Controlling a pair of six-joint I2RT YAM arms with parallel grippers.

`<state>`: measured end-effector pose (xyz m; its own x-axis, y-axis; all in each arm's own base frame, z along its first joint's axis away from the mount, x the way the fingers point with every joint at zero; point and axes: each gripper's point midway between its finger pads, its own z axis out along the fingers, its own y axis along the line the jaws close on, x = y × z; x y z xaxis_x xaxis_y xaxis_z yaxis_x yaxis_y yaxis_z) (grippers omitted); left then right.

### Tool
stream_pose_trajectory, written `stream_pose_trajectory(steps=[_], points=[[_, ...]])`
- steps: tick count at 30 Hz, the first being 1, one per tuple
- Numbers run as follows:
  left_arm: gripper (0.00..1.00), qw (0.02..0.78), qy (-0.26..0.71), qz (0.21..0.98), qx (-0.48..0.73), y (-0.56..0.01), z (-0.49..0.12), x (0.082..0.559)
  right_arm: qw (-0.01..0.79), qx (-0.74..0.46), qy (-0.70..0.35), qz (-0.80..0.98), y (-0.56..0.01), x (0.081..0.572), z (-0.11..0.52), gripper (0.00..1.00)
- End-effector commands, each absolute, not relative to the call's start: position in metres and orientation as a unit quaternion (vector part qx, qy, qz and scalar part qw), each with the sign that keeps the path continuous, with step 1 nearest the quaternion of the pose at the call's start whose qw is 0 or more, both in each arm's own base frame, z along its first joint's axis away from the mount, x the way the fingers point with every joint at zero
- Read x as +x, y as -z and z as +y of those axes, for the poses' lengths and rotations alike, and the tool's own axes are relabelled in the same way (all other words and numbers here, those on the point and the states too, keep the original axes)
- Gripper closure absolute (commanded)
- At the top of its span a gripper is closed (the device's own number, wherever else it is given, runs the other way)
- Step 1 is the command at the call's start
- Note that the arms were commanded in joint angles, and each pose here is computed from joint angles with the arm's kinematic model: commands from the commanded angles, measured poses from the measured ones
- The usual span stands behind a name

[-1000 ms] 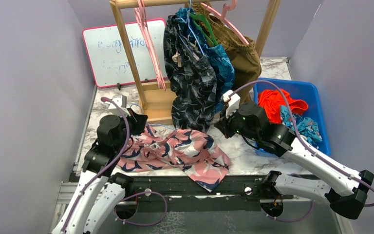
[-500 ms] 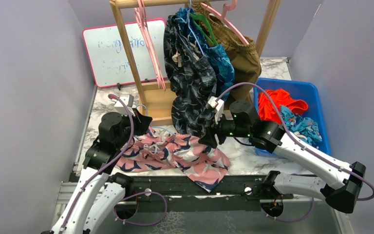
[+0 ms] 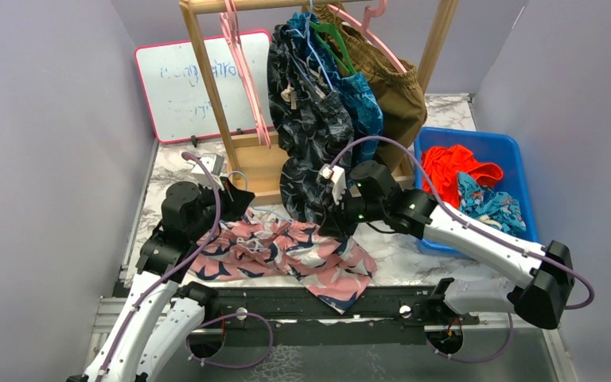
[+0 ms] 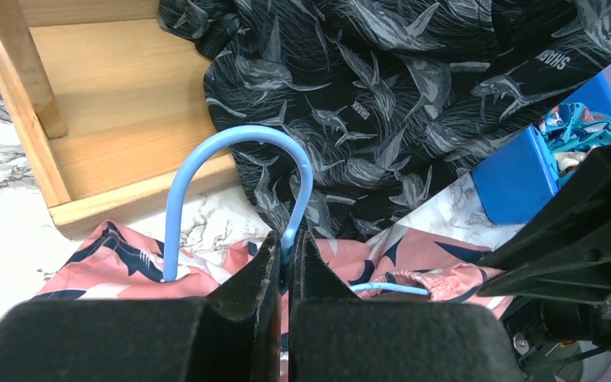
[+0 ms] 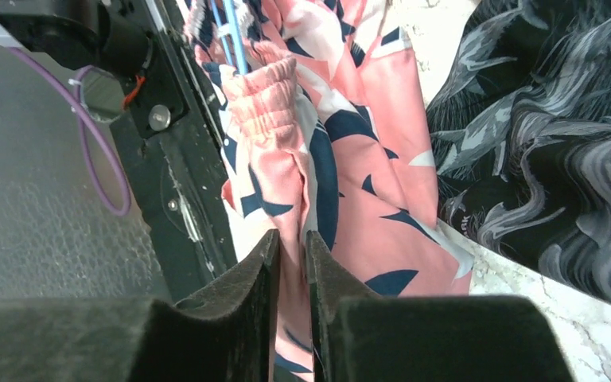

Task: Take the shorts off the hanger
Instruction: Remove the shorts from the clothes rod.

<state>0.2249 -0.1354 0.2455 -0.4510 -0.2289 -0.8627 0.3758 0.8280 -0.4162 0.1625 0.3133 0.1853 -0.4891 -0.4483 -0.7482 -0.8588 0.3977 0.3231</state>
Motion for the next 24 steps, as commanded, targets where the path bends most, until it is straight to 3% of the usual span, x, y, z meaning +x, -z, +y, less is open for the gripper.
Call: stream_pose_trajectory(steps=[1, 2, 4, 12, 18, 24], points=[[1.0, 0.546, 0.298, 0.781, 0.059, -0.264, -0.138, 0.228, 0.345, -0.406, -0.374, 0.759, -0.218, 0.166, 0.313, 0.69], [1.0, 0.543, 0.298, 0.783, 0.061, -0.262, -0.139, 0.228, 0.339, -0.414, -0.383, 0.753, -0.219, 0.161, 0.313, 0.62], [1.0, 0.538, 0.3, 0.785, 0.064, -0.26, -0.14, 0.228, 0.328, -0.425, -0.395, 0.746, -0.22, 0.155, 0.316, 0.57], [1.0, 0.534, 0.304, 0.786, 0.063, -0.257, -0.142, 0.228, 0.288, -0.444, -0.395, 0.751, -0.198, 0.152, 0.323, 0.59], [1.0, 0.537, 0.3, 0.786, 0.059, -0.257, -0.14, 0.229, 0.32, -0.431, -0.385, 0.751, -0.205, 0.161, 0.321, 0.93], [1.0, 0.536, 0.291, 0.79, 0.06, -0.253, -0.138, 0.231, 0.37, -0.404, -0.374, 0.749, -0.221, 0.17, 0.311, 0.99]])
